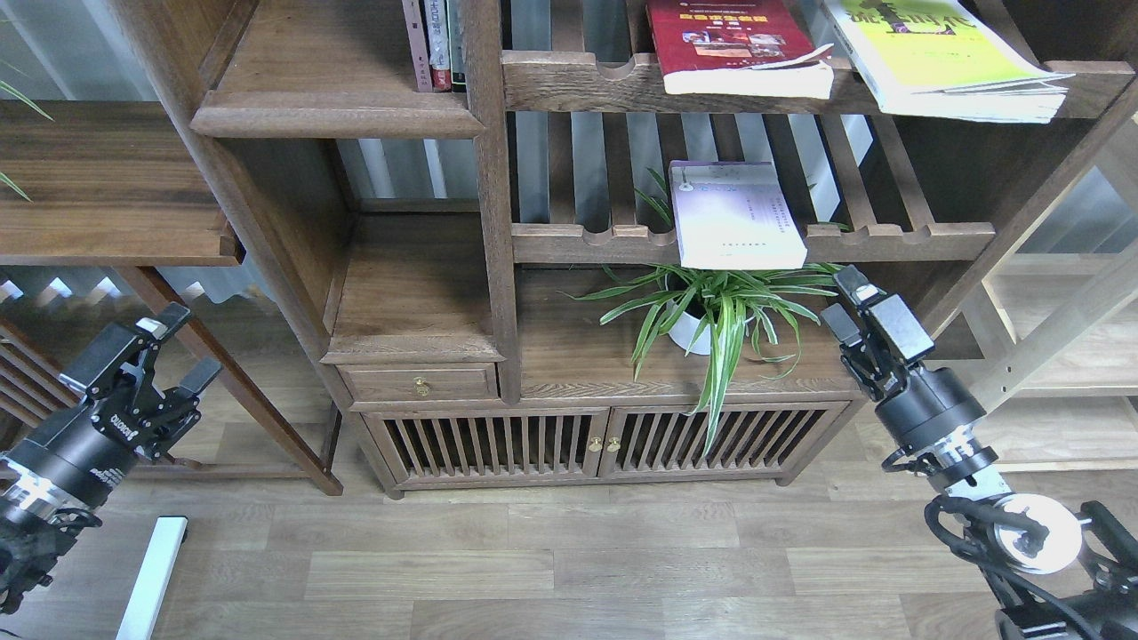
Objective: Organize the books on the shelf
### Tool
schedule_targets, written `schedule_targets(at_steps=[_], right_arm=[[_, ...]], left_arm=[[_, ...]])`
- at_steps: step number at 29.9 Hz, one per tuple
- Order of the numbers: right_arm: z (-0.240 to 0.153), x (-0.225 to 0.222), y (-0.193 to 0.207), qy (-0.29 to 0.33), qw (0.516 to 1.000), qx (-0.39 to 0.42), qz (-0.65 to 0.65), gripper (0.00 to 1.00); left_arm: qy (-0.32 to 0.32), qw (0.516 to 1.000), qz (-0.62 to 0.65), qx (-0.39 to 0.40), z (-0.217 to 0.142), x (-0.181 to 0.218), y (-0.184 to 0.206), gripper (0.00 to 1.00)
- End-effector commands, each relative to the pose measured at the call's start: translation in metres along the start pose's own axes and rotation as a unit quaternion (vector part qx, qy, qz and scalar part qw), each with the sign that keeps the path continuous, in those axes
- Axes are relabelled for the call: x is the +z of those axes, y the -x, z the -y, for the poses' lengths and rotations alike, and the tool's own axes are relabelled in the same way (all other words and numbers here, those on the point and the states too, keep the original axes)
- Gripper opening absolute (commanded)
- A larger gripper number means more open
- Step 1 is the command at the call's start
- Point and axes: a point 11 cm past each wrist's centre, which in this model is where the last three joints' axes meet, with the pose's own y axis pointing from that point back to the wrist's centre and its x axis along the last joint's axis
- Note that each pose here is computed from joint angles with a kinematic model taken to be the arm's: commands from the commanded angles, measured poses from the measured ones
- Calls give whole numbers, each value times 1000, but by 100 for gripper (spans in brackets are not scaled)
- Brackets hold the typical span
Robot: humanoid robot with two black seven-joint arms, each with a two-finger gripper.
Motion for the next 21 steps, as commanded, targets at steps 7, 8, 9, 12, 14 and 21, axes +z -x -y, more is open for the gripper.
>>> schedule_targets(at_steps=[7, 8, 9, 12, 14, 21], right_arm=[[-2, 1, -1, 0, 1000, 0, 0, 100], [-2, 1, -1, 0, 1000, 0, 0, 100], [-2, 1, -1, 0, 1000, 0, 0, 100], [-1, 2, -1, 0, 1000, -1, 2, 100], [-1, -1, 0, -4, 1000, -2, 1, 100], [-4, 2, -3, -8, 1000, -1, 9, 100]], left_arm=[[4, 1000, 0, -5, 1, 1, 2, 99], [4, 1000, 0, -5, 1, 1, 2, 99], [4, 1000, 1, -3, 0, 2, 2, 99], [4, 1000, 0, -3, 0, 2, 1, 99], [1, 1000, -1, -4, -1, -1, 2, 99], [-4, 1000, -10, 9, -6, -8, -8, 99]])
